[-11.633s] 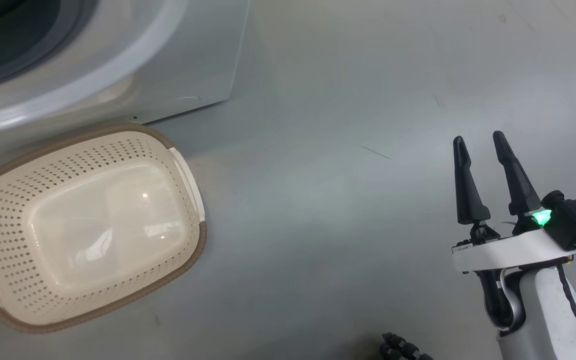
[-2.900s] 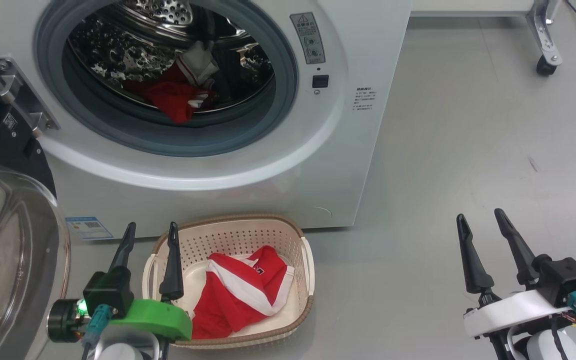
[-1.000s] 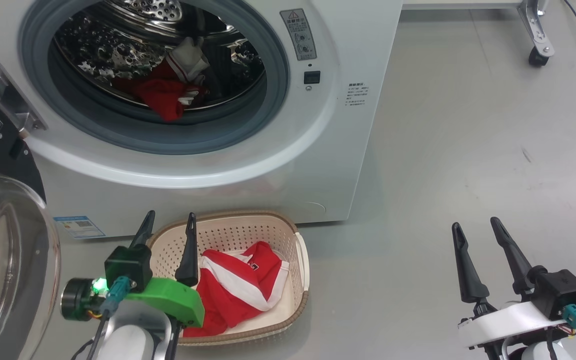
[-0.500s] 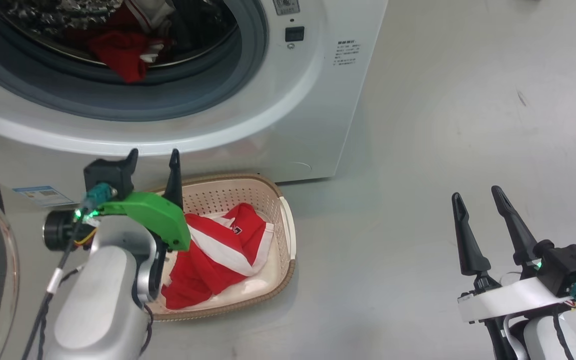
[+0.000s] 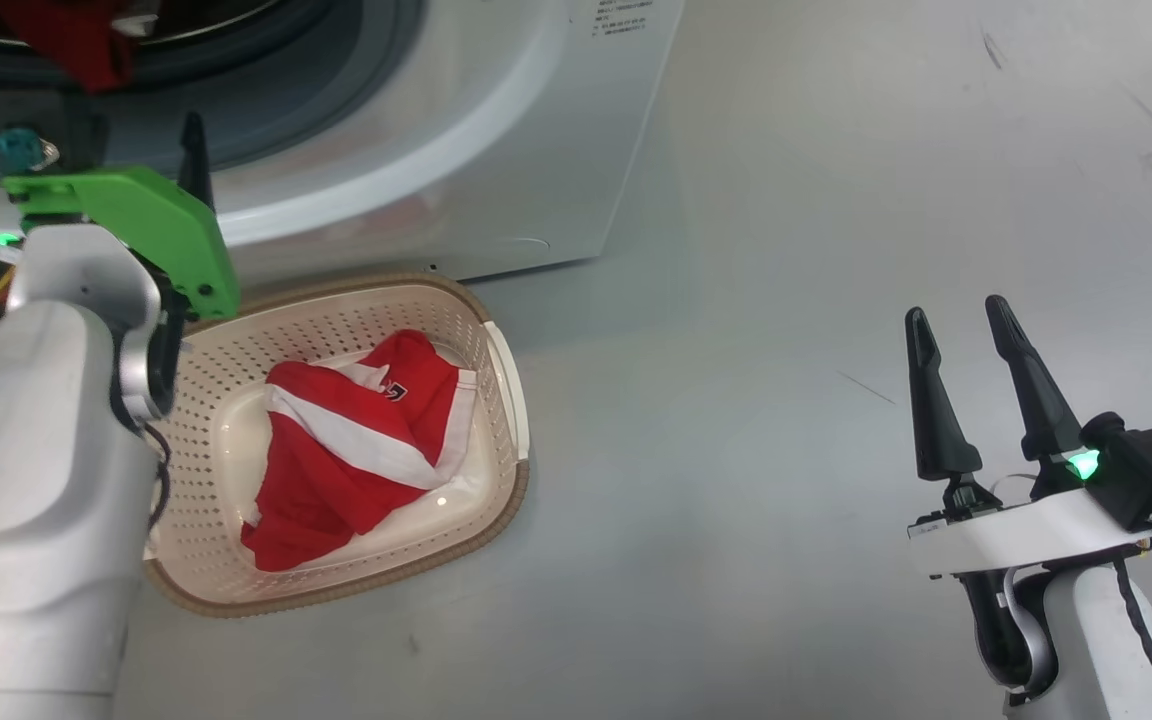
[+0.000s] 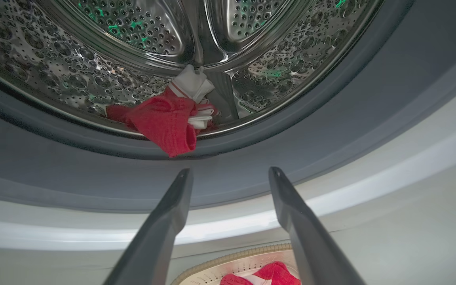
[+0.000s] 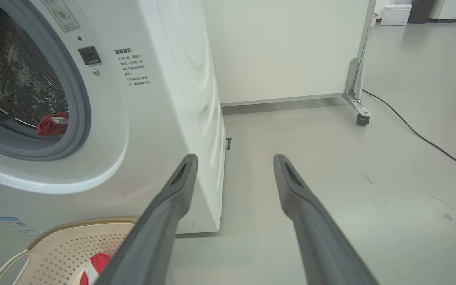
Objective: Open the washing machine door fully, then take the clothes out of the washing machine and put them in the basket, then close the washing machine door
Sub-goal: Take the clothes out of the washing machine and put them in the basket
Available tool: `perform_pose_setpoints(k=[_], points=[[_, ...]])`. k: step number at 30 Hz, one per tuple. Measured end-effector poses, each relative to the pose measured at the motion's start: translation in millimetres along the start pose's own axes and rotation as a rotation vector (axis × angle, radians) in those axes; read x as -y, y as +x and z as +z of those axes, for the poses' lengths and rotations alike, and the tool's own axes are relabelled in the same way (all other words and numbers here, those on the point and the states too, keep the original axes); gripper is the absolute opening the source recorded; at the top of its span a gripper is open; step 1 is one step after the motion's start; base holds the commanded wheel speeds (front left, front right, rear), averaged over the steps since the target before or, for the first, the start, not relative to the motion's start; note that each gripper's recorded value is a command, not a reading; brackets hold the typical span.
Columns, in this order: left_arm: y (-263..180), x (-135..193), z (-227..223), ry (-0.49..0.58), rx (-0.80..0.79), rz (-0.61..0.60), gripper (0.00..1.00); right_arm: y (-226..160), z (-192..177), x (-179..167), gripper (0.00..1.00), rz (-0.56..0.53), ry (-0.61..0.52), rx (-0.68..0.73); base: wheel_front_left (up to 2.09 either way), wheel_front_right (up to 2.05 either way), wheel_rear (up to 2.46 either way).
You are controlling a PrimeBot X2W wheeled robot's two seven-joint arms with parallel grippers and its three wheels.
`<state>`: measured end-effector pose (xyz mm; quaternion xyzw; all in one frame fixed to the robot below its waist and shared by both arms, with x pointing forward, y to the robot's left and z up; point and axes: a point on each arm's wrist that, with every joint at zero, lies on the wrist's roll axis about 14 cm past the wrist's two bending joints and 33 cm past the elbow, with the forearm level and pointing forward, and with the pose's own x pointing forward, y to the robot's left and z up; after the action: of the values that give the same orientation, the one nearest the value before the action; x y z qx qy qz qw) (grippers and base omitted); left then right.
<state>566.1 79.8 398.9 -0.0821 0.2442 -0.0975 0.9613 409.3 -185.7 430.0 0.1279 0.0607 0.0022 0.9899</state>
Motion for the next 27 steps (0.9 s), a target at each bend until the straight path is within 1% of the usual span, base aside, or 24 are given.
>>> perform_pose_setpoints(k=[10, 18, 22, 27], points=[[57, -19, 12, 0.146, -0.05, 0.033, 1.0, 13, -19, 21, 1.0, -0.065, 0.031, -0.042, 0.0, 0.0, 0.0], [90, -33, 17, 0.205, -0.074, 0.07, 1.0, 14, -31, 41, 1.0, -0.124, 0.031, -0.072, 0.0, 0.0, 0.0], [104, -42, 6, 0.221, -0.114, 0.092, 1.0, 18, -29, 49, 1.0, -0.145, 0.027, -0.065, 0.0, 0.0, 0.0], [115, -51, -25, 0.221, -0.221, 0.115, 1.0, 17, -31, 59, 1.0, -0.173, 0.022, -0.074, 0.0, 0.0, 0.0]])
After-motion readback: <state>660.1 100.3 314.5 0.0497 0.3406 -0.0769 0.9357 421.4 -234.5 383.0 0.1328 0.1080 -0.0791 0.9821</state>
